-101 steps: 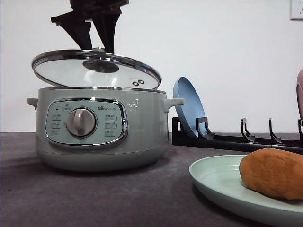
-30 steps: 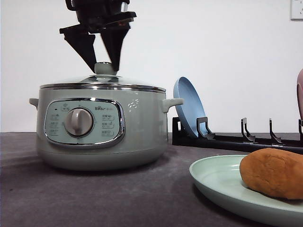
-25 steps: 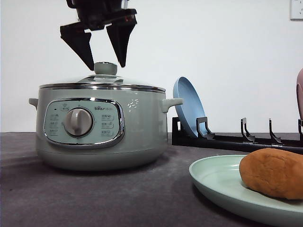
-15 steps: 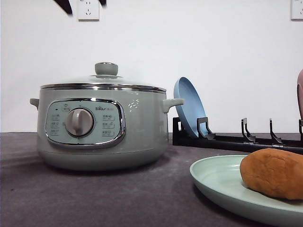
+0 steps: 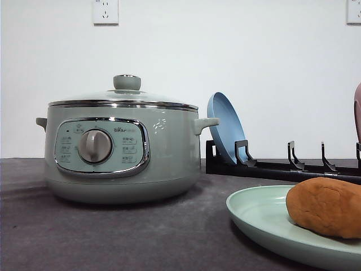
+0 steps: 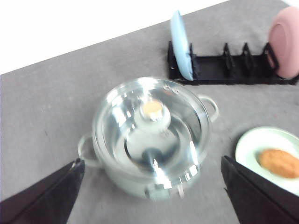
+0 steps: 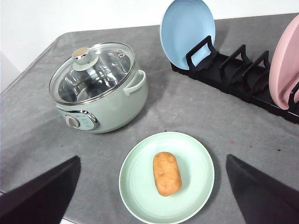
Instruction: Transfer potato from steamer to green plate
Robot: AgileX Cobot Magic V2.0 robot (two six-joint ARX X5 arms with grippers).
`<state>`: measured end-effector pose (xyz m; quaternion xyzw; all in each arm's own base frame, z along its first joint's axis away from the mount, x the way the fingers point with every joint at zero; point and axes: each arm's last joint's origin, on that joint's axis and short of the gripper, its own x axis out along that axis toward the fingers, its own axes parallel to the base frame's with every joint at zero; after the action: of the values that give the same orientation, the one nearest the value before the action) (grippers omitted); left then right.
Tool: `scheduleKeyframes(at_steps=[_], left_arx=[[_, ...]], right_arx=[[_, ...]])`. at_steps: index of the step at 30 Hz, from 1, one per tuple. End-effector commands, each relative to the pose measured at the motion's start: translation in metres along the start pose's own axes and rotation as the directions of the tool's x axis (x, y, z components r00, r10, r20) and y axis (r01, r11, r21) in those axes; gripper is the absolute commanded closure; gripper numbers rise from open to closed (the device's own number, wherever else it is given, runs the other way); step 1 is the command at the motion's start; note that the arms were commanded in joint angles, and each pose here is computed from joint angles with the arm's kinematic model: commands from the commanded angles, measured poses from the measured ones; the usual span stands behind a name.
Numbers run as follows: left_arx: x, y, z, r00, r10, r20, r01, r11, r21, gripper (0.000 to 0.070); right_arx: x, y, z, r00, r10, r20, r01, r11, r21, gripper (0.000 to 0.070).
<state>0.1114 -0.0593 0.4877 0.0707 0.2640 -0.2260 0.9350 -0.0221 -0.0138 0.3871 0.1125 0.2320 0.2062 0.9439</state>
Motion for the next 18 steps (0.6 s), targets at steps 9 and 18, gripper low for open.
scheduleKeyframes(at_steps=[9, 18], left_arx=[[-0.037, 0.0, -0.103, 0.98, -0.008, 0.201, 0.025, 0.997, -0.079, 0.0095], [-0.047, 0.0, -0.13, 0.967, -0.008, 0.256, 0.033, 0.995, -0.096, 0.0095]], right_arx=[[-0.004, 0.001, 0.004, 0.999, 0.015, 0.031, -0.012, 0.997, -0.079, 0.007], [-0.004, 0.002, 0.006, 0.998, 0.025, 0.057, -0.02, 0.997, -0.08, 0.007]])
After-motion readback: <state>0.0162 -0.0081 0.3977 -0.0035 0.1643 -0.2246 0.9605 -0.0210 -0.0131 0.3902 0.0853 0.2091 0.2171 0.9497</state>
